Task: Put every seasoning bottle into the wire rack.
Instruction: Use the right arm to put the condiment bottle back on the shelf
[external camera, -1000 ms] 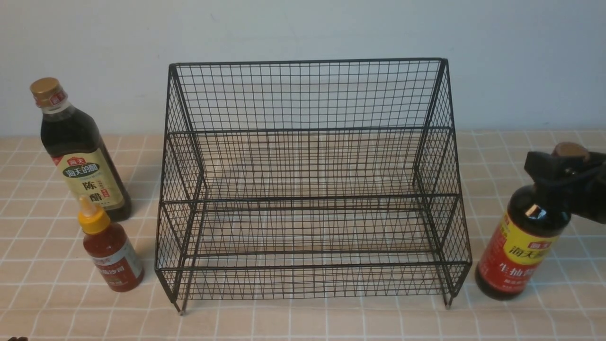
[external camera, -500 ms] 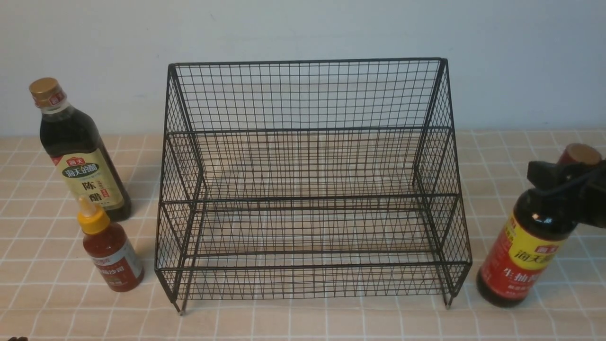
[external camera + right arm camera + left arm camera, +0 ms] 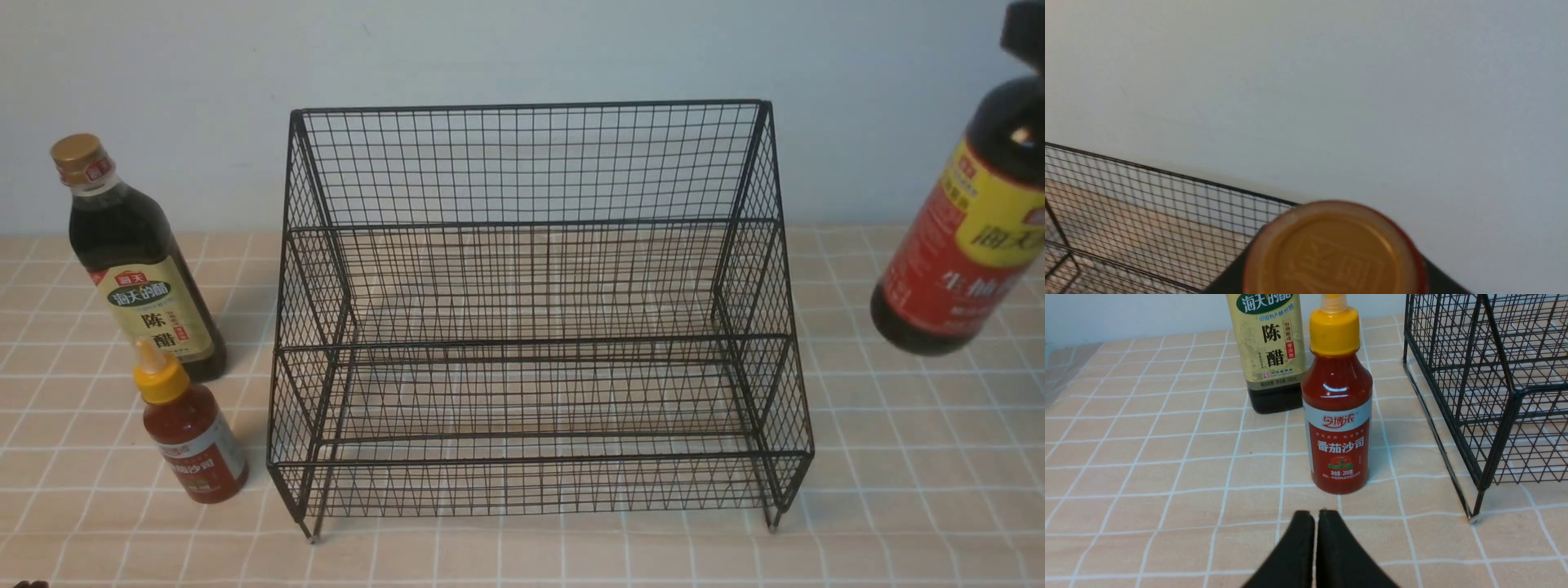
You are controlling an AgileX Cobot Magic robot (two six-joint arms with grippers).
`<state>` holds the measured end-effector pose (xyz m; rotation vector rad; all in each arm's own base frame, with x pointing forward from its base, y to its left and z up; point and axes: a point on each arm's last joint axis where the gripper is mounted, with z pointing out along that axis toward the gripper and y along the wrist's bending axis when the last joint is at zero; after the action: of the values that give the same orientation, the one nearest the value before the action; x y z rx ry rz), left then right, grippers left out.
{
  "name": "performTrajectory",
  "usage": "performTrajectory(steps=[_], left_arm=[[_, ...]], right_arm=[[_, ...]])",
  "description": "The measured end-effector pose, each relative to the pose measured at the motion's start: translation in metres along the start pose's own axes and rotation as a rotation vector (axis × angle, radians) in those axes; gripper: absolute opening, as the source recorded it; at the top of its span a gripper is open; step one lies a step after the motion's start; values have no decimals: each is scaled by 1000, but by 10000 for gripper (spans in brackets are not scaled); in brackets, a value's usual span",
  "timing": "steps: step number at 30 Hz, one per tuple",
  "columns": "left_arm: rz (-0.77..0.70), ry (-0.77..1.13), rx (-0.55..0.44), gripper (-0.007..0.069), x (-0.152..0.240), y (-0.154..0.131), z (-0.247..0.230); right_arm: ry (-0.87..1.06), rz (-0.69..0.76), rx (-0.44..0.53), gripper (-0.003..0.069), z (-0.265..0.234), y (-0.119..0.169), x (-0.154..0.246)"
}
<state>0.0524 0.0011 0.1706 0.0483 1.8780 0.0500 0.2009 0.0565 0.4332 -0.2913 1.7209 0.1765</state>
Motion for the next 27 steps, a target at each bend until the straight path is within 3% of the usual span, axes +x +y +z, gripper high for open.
performTrajectory(steps=[7, 11, 27], left_arm=[[0, 0, 0, -7, 0, 0, 0], [0, 0, 0, -7, 0, 0, 0], [0, 0, 0, -7, 0, 0, 0]], right_arm=[[-70, -17, -146, 267, 9, 32, -19], [-38, -26, -225, 267, 44, 58, -9], [-16, -25, -229, 267, 113, 78, 22]])
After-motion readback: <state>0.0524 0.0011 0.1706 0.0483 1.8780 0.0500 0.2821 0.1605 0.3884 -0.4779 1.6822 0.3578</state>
